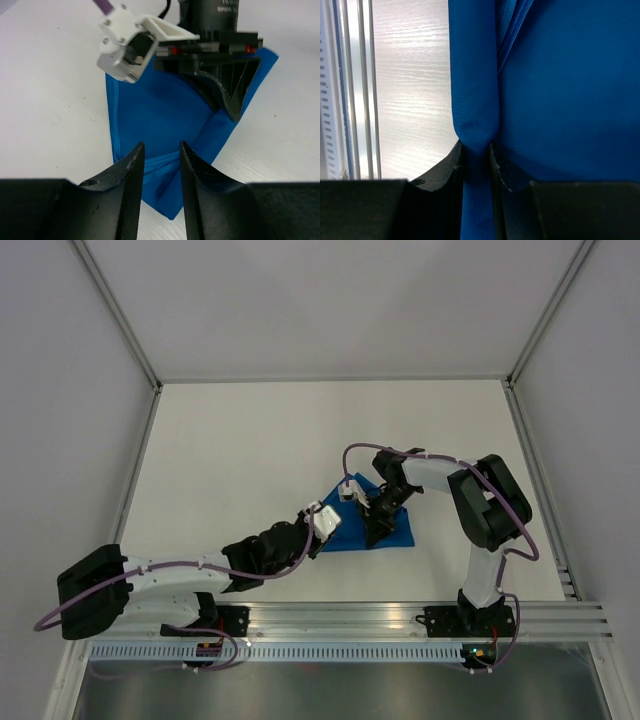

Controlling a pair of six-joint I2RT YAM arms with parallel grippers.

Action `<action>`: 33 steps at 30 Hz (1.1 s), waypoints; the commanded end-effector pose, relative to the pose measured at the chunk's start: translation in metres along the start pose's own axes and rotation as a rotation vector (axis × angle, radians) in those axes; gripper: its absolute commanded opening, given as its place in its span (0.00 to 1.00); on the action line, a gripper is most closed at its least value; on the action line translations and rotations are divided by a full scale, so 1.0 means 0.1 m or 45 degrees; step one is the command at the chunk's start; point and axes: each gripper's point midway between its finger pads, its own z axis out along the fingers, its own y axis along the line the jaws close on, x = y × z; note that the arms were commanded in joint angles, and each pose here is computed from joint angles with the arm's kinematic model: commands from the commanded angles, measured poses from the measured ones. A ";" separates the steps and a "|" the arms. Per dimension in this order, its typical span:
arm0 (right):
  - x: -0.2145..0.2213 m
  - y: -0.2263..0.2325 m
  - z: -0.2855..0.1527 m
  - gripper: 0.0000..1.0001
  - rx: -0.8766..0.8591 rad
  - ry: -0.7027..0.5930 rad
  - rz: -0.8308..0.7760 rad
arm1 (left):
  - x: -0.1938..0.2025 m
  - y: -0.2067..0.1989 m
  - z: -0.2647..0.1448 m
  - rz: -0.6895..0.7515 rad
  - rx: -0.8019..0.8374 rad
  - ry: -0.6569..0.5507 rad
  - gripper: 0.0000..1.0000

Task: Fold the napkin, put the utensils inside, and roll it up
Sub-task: Roll the napkin with the utensil

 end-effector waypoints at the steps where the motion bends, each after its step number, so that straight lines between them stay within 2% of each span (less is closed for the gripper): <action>1: 0.59 0.00 0.12 0.00 -0.038 0.249 0.078 | -0.07 -0.02 0.09 0.244 -0.023 -0.076 0.40; 6: 0.60 -0.02 0.11 0.01 -0.060 0.252 0.105 | 0.18 -0.43 0.38 0.413 0.112 0.049 0.42; 7: 0.60 -0.03 0.11 0.00 -0.064 0.252 0.109 | 0.36 -0.57 0.44 0.477 0.156 0.105 0.42; 12: 0.60 -0.05 0.11 0.01 -0.058 0.248 0.127 | 0.49 -1.02 0.60 0.542 0.325 0.122 0.43; 15: 0.60 -0.06 0.11 0.01 -0.055 0.246 0.137 | 0.53 -1.14 0.64 0.550 0.383 0.119 0.45; 17: 0.60 -0.06 0.10 0.00 -0.053 0.247 0.141 | 0.56 -1.17 0.68 0.555 0.389 0.129 0.52; 27: 0.60 -0.09 0.11 0.01 -0.040 0.245 0.154 | 0.48 -1.32 0.53 0.495 0.517 0.103 0.53; 33: 0.60 -0.09 0.10 0.00 -0.036 0.241 0.163 | 0.59 -1.36 0.46 0.495 0.581 0.159 0.53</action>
